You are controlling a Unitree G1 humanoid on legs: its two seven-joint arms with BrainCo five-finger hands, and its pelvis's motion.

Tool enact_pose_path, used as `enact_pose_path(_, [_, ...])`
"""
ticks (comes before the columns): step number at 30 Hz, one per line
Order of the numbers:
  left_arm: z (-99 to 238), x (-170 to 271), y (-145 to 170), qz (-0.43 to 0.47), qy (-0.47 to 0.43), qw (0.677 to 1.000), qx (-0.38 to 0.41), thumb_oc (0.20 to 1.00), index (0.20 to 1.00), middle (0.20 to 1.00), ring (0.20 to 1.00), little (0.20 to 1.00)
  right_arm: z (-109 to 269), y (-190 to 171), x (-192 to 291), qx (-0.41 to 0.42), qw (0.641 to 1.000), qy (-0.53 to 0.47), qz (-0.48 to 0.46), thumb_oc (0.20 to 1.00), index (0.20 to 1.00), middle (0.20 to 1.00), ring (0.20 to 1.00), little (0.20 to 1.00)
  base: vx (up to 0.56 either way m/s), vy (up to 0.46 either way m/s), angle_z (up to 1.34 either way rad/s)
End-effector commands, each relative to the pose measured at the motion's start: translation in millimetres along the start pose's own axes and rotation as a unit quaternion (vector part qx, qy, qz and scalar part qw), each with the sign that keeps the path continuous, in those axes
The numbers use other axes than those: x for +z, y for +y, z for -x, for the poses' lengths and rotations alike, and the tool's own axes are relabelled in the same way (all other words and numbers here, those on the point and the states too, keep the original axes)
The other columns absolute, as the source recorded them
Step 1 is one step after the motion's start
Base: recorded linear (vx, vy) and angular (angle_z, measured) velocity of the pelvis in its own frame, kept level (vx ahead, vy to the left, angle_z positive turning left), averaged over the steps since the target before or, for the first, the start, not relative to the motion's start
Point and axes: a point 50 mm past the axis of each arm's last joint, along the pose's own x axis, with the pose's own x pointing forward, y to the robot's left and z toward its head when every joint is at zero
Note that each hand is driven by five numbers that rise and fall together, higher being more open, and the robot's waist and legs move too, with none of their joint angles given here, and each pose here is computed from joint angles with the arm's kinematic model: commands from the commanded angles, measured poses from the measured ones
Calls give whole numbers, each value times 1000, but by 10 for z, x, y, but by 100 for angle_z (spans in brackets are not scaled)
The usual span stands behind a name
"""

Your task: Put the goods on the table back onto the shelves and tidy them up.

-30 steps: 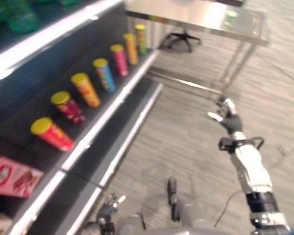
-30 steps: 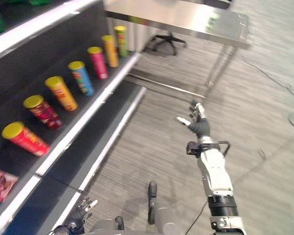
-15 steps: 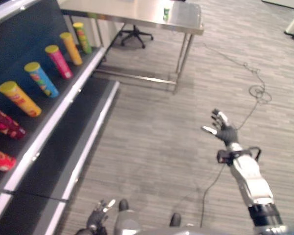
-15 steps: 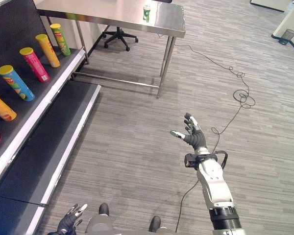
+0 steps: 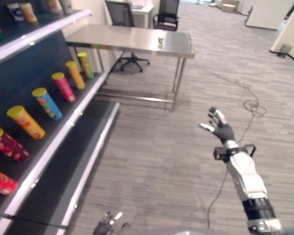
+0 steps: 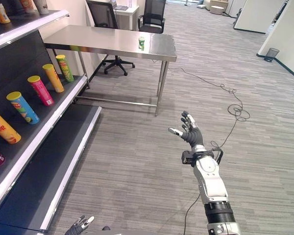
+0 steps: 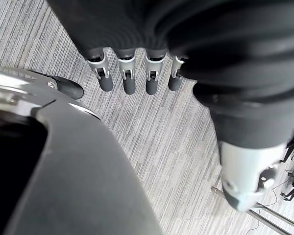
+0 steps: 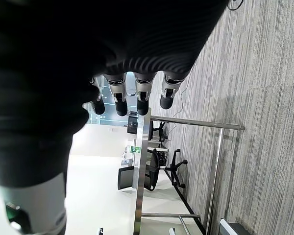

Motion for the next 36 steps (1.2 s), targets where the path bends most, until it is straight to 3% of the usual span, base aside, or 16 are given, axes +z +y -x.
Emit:
enact_pose_path(1, [-259, 766, -663, 76, -145, 983, -80, 1000, 1000, 1000, 1000, 1000, 1755, -36, -2030, -154, 881, 393, -215, 1000, 1000, 1000, 1000, 1000, 6, -1, 13])
enact_pose_path(8, [-283, 704, -727, 91, -126, 982, -106, 1000, 1000, 1000, 1000, 1000, 1599, -75, -1910, -130, 905, 357, -190, 1000, 1000, 1000, 1000, 1000, -1, -6, 0])
enact_pose_path(29, [-259, 618, -660, 47, -101, 987, -113, 1000, 1000, 1000, 1000, 1000, 1797, -170, -1921, -121, 903, 382, -156, 1000, 1000, 1000, 1000, 1000, 3, -79, 1])
enact_pose_path(36, [-243, 539, -670, 33, -85, 986, -136, 1000, 1000, 1000, 1000, 1000, 1558, -160, -1827, -99, 919, 353, -146, 1000, 1000, 1000, 1000, 1000, 182, -51, 7])
